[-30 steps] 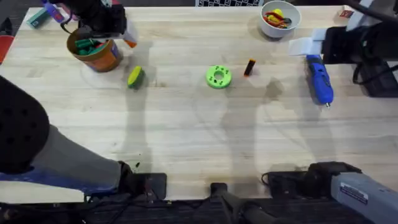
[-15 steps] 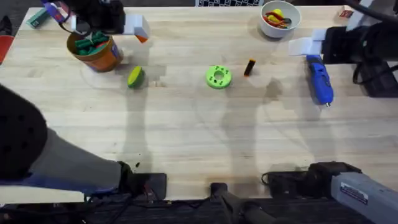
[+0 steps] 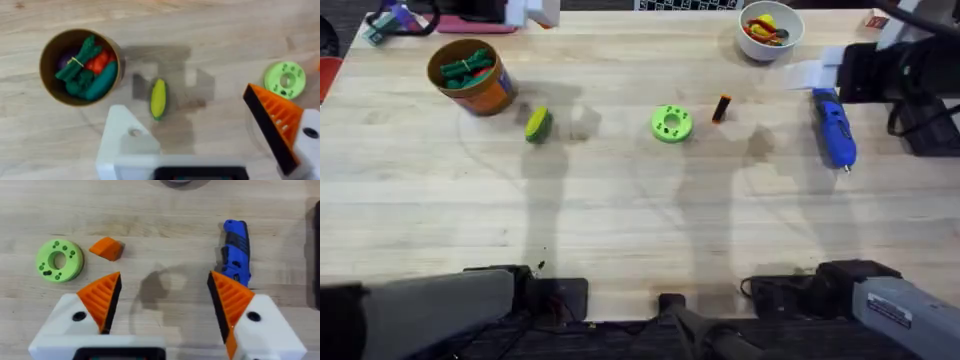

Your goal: Pick up the gripper from the table and insert it into the empty holder that is missing its gripper. Then pick up a screw, insert it into the mounting hole, and use the screwdriver to tighten it. Finally, clean up the table by picking up the vegetable and placing it into the bucket.

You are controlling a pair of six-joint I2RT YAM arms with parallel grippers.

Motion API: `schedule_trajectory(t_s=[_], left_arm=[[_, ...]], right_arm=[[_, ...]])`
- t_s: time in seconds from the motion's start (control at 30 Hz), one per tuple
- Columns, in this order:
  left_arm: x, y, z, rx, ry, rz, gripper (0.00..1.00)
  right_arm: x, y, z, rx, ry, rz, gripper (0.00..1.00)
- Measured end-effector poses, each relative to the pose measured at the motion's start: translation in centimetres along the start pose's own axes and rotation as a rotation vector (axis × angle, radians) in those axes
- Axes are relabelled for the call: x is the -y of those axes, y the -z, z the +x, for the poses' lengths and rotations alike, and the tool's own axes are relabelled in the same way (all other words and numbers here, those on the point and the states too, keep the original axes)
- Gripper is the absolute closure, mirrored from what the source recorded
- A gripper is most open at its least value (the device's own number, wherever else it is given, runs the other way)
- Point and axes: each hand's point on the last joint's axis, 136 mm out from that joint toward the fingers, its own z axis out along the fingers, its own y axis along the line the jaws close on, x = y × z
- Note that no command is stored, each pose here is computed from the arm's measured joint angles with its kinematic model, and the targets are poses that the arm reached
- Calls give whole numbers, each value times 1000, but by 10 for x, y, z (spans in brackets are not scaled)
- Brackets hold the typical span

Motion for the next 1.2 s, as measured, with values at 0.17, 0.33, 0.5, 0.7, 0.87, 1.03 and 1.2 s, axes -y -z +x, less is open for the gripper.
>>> schedule_trajectory(t_s=[0.17, 0.33, 0.5, 0.7, 0.87, 1.03, 1.2], left_arm=[[6, 16, 11, -14, -11, 6, 15], [6, 14, 10, -13, -16, 11, 15], [12, 12, -7, 53, -70, 16, 16], [42, -3, -28, 208, -214, 52, 15], [65, -14, -24, 335, -289, 84, 16], [74, -3, -12, 493, -323, 112, 15], [78, 21, 5, 661, -350, 115, 14]], right_arm=[[0, 0, 0, -1, 0, 0, 8], [0, 0, 0, -1, 0, 0, 8], [0, 0, 0, -1, 0, 0, 8], [0, 0, 0, -1, 0, 0, 8], [0, 0, 0, -1, 0, 0, 7], [0, 0, 0, -1, 0, 0, 8], [0, 0, 0, -1, 0, 0, 7]])
